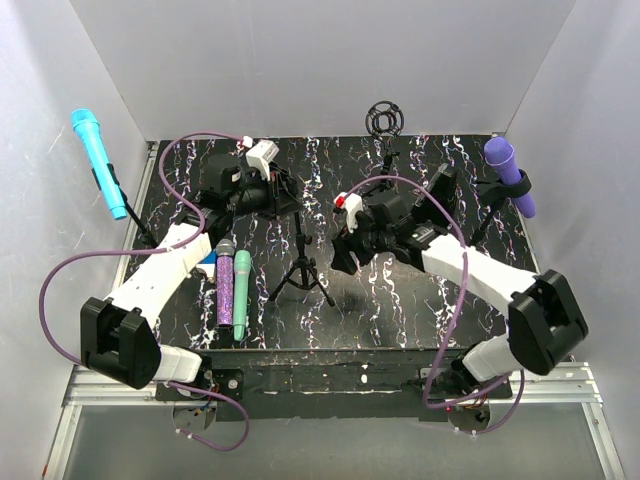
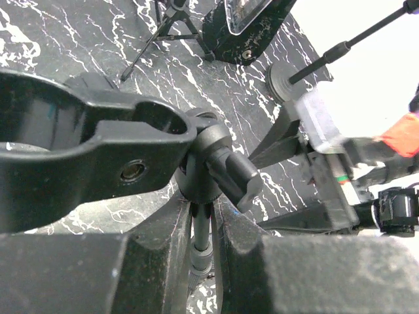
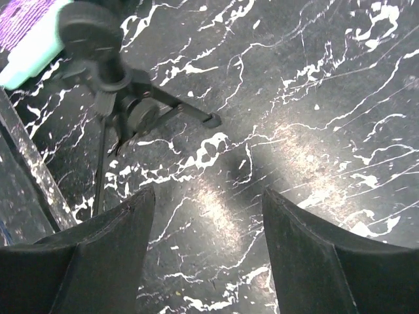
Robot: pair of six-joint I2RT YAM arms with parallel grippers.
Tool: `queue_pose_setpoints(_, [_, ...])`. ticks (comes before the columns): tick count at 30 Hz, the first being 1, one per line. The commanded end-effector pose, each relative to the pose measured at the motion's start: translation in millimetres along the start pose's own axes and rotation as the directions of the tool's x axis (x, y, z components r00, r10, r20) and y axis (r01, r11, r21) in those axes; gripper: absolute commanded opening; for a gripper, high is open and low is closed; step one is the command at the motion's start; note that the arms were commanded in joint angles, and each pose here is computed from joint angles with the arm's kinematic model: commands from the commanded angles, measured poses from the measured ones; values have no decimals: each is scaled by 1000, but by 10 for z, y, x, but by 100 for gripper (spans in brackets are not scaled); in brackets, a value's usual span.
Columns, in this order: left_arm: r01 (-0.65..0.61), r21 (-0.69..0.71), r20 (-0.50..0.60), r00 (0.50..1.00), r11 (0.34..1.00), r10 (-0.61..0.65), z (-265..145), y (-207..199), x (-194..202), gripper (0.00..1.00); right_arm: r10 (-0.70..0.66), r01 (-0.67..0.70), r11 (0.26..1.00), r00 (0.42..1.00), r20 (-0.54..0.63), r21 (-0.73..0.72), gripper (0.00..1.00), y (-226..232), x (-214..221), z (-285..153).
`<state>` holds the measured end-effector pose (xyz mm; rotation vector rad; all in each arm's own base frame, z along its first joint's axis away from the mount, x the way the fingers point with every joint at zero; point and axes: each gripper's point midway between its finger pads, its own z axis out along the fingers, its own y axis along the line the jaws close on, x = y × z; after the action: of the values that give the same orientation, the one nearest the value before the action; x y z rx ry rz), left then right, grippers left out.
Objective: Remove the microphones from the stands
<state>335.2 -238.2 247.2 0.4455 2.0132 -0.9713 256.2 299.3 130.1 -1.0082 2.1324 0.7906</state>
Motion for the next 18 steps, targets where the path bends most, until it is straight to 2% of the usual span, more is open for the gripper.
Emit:
queue_pose_setpoints(1, [-171, 95, 72, 984, 981, 165, -168, -334, -260, 0, -240, 245, 969, 966, 99, -42, 73, 145, -220, -328])
queue_pose_setpoints(5, [-296, 172, 57, 955, 940, 290, -331, -464, -42, 0, -401, 409, 910, 910, 100, -66, 73, 183, -96, -435])
queue_pose_setpoints(7, [-400, 181, 79, 917, 899, 392, -437, -483, 80, 5, -432, 438, 898, 896, 99, -41, 73, 144, -75, -449])
queue_pose_setpoints(9, [-483, 162, 98, 876, 861, 473, -530, -472, 189, 30, -451, 456, 890, 886, 108, -24, 73, 132, -99, -465])
queue_pose_setpoints(11, [-535, 104, 103, 844, 838, 526, -608, -404, 219, 65, -459, 464, 886, 880, 123, -19, 73, 143, -138, -492])
queue_pose_setpoints(13, [-577, 59, 101, 815, 815, 570, -708, -383, 203, 78, -460, 467, 884, 878, 132, -25, 73, 171, -156, -519])
queue_pose_setpoints(18, [-679, 45, 14, 734, 733, 679, -1129, -459, 315, 89, -464, 474, 880, 874, 146, -35, 74, 218, -171, -578])
